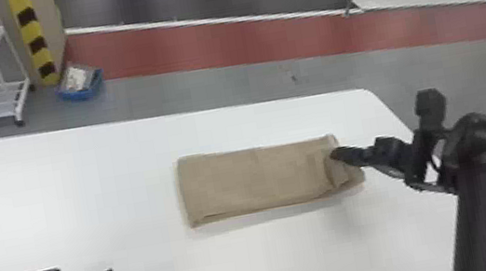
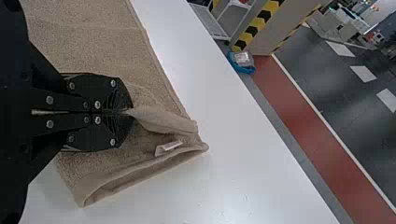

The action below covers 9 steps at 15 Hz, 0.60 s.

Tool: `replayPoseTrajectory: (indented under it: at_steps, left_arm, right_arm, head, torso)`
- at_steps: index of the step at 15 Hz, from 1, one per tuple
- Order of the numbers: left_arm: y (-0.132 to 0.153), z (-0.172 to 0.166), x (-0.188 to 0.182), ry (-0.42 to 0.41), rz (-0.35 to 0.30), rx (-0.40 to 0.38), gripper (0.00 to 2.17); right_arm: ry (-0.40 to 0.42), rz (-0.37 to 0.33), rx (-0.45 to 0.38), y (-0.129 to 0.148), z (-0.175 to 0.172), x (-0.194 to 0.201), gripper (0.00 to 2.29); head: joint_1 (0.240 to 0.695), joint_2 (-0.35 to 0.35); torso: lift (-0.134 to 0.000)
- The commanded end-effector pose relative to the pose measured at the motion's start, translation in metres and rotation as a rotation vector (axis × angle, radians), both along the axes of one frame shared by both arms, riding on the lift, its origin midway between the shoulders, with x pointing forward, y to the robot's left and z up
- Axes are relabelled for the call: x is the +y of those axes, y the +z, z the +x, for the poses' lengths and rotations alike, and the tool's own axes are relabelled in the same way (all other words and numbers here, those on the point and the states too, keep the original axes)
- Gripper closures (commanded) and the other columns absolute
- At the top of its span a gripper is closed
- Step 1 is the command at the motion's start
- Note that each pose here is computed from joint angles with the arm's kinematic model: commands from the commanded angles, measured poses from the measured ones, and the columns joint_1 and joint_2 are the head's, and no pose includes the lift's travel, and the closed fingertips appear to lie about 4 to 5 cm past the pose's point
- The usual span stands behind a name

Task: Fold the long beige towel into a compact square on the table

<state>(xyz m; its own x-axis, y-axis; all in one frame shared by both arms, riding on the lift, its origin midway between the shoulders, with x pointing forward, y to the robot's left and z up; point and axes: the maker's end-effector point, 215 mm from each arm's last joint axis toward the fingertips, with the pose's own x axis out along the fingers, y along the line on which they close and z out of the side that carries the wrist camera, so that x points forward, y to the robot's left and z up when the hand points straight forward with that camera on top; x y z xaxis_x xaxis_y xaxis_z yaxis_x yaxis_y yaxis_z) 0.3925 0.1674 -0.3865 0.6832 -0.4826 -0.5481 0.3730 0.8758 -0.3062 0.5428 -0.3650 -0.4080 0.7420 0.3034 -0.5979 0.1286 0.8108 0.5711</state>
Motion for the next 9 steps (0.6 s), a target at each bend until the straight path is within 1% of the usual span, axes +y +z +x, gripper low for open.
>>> replayPoseTrajectory:
  at_steps: [1,2,3,4,6,9]
  left_arm:
    - [-0.002,0.000,0.005,0.007,0.005,0.003,0.08]
    - [-0.002,0.000,0.006,0.010,0.006,0.003,0.08]
    - [-0.001,0.000,0.006,0.008,0.005,0.003,0.08]
    - [0.000,0.002,0.004,0.007,0.003,-0.003,0.08]
    - [0.000,0.002,-0.001,0.000,-0.003,-0.003,0.08]
    - [-0.002,0.002,-0.001,-0.001,-0.002,0.000,0.08]
  right_arm:
    - [-0.043,0.051,-0.043,0.036,0.000,-0.015,1.20]
    - [-0.072,0.035,-0.043,0.042,-0.003,-0.039,1.20]
    - [-0.080,0.024,-0.017,0.031,-0.008,-0.050,1.20]
    - [-0.085,0.038,-0.024,0.025,-0.009,-0.051,1.20]
    - [-0.082,0.020,-0.004,0.014,-0.008,-0.052,1.20]
    - [-0.068,0.013,0.017,0.002,-0.005,-0.045,1.20]
  head:
    - [0.695,-0.236]
    - [0.695,-0.231]
    - [0.695,-0.238]
    - [0.695,-0.252]
    - [0.695,-0.276]
    - [0.695,-0.292]
  torso:
    - [-0.124]
    - [-0.124]
    - [-0.124]
    - [-0.124]
    - [-0.124]
    - [-0.124]
